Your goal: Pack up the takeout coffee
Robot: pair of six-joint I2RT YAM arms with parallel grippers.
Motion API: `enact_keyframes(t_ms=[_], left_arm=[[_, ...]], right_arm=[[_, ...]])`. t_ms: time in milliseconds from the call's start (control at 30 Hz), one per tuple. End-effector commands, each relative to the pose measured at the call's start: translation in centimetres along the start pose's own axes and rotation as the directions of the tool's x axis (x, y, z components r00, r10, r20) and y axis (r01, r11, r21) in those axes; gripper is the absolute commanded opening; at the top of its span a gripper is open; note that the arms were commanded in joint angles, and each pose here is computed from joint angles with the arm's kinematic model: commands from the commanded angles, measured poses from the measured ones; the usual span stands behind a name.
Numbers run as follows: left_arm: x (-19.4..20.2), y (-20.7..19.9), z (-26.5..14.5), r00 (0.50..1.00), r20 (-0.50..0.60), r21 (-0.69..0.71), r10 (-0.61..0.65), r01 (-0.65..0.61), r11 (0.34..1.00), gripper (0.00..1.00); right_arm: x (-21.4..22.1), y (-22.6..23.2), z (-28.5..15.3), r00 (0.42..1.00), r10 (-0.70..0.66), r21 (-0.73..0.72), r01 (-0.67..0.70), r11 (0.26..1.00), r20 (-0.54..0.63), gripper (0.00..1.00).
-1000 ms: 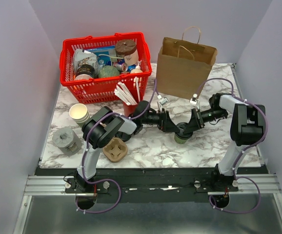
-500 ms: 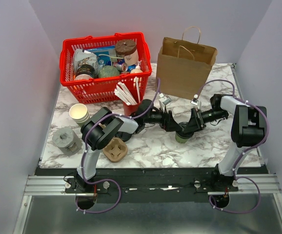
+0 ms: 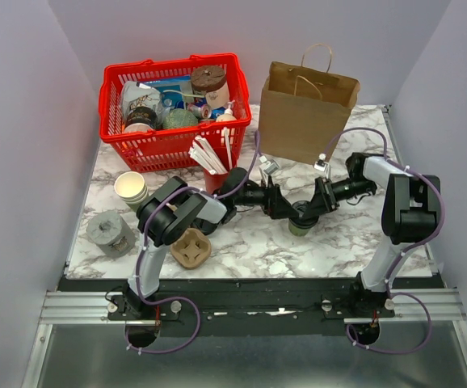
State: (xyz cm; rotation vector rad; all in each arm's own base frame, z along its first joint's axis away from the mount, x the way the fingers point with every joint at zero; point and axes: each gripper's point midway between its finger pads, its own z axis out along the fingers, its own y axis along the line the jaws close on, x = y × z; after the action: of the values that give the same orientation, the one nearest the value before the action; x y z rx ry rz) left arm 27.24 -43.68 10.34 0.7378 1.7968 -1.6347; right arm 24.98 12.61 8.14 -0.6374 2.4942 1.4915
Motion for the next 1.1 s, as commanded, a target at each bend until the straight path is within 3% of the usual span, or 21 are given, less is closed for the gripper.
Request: enact_keyframes(t_ms=[0,300,400,433,500,533,733,900,1067], left_arm=[[1.3,-1.1,-0.8,0.991,-0.061,0.086,-0.117,0.122,0.989,0.97],[-1.6,-3.9,-0.6,0.991,-0.028,0.175,-0.130,0.132,0.976,0.98],[-2.4,-3.6,-0.4,0.996,-0.023,0.122,-0.088,0.090,0.988,0.98],[-1.9,-2.6,-0.4,0.992,-0.039,0.058,-0.119,0.121,0.991,0.98],[-2.4,-1.8,-0.6,0.997,-0.043,-0.014,-0.064,0.064,0.998,0.99],[-1.6,-0.4,-0.9,0.992,-0.072,-0.102,-0.107,0.100,0.990,0.99],[-2.7,-0.3,-2.0,0.993,-0.117,-0.188,0.012,-0.034,0.981,0.99],[-5.8,-3.7,-2.0,0.985,-0.126,-0.117,0.115,-0.130,0.985,0.99],[-8.7,-7.3,-3.5,0.950,-0.181,-0.067,0.253,-0.269,0.961,0.99]], right_arm=[[-0.8,-2.0,0.1,0.989,-0.148,0.050,0.149,0.988,-0.021,0.97],[-1.1,-1.5,0.1,0.989,-0.150,0.031,0.150,0.988,-0.002,0.98],[-1.3,-1.1,-0.4,0.985,-0.174,0.046,0.174,0.984,0.001,1.00],[-1.7,-0.9,-0.8,0.983,-0.185,0.060,0.184,0.981,0.005,1.00],[-2.3,-0.5,-1.5,0.976,-0.215,0.093,0.213,0.973,0.017,1.00],[-2.5,-0.5,-1.9,0.974,-0.225,0.112,0.221,0.969,0.020,1.00],[-4.8,0.3,-3.3,0.951,-0.304,0.172,0.291,0.941,0.054,1.00],[-5.6,1.2,-4.1,0.944,-0.325,0.182,0.311,0.933,0.051,1.00],[-6.9,3.7,-6.3,0.871,-0.490,0.268,0.465,0.844,0.033,1.00]])
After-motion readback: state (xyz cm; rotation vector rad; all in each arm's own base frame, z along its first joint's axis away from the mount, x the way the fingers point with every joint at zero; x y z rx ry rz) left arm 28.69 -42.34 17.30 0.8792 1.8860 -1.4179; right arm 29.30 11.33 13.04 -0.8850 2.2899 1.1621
